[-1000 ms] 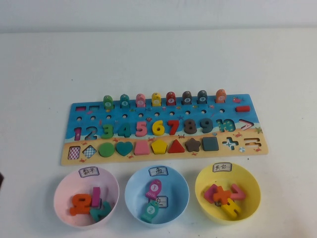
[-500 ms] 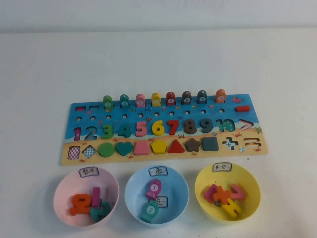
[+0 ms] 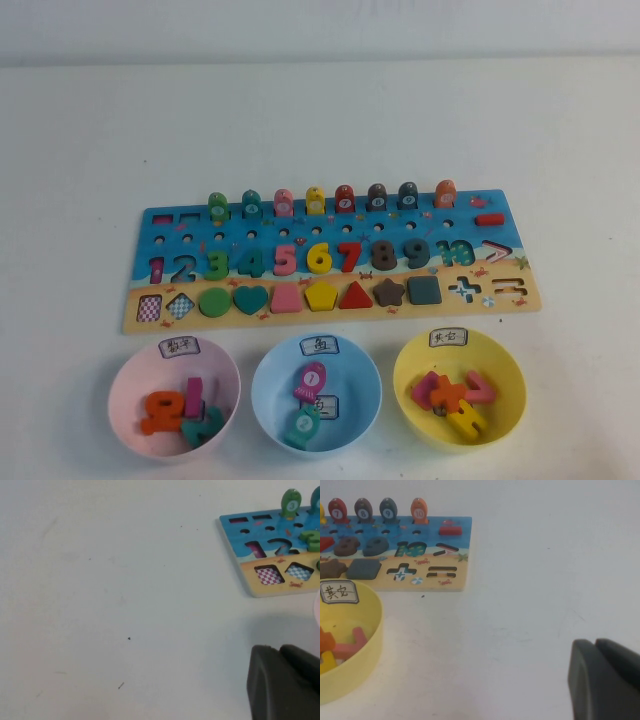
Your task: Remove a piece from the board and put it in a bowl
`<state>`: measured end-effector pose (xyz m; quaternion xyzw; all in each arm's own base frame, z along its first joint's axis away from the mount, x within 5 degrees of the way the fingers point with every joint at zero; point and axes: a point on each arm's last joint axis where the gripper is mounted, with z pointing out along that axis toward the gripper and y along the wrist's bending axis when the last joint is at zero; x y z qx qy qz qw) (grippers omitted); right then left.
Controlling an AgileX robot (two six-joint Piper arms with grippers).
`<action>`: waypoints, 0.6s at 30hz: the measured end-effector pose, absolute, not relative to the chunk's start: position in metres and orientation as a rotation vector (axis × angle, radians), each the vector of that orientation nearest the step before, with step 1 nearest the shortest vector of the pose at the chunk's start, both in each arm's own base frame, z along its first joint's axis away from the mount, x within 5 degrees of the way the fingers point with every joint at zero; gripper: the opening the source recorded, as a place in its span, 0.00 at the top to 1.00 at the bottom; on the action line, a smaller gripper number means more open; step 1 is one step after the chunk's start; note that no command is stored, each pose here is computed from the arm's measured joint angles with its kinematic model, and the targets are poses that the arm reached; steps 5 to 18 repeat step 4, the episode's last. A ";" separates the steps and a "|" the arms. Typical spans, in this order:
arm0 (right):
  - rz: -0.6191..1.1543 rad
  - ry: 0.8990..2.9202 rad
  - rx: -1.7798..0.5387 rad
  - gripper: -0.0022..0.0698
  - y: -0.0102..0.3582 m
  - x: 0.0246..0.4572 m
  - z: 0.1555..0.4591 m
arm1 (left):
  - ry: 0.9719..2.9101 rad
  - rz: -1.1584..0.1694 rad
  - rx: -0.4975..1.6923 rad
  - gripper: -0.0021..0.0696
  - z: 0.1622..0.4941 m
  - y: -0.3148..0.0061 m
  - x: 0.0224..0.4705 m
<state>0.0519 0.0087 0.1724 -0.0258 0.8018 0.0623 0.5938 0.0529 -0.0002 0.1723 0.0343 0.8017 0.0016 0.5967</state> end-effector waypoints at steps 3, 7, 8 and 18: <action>0.145 1.863 -0.060 0.99 0.009 0.052 0.172 | 1.860 -0.009 0.099 0.97 0.172 -0.001 0.053; 0.145 1.863 -0.060 0.99 0.009 0.052 0.172 | 1.860 -0.012 0.103 0.97 0.172 -0.001 0.053; 0.145 1.863 -0.060 0.99 0.009 0.052 0.172 | 1.860 -0.012 0.103 0.97 0.172 -0.001 0.053; 0.145 1.863 -0.060 0.99 0.009 0.052 0.172 | 1.860 -0.012 0.103 0.97 0.172 -0.001 0.053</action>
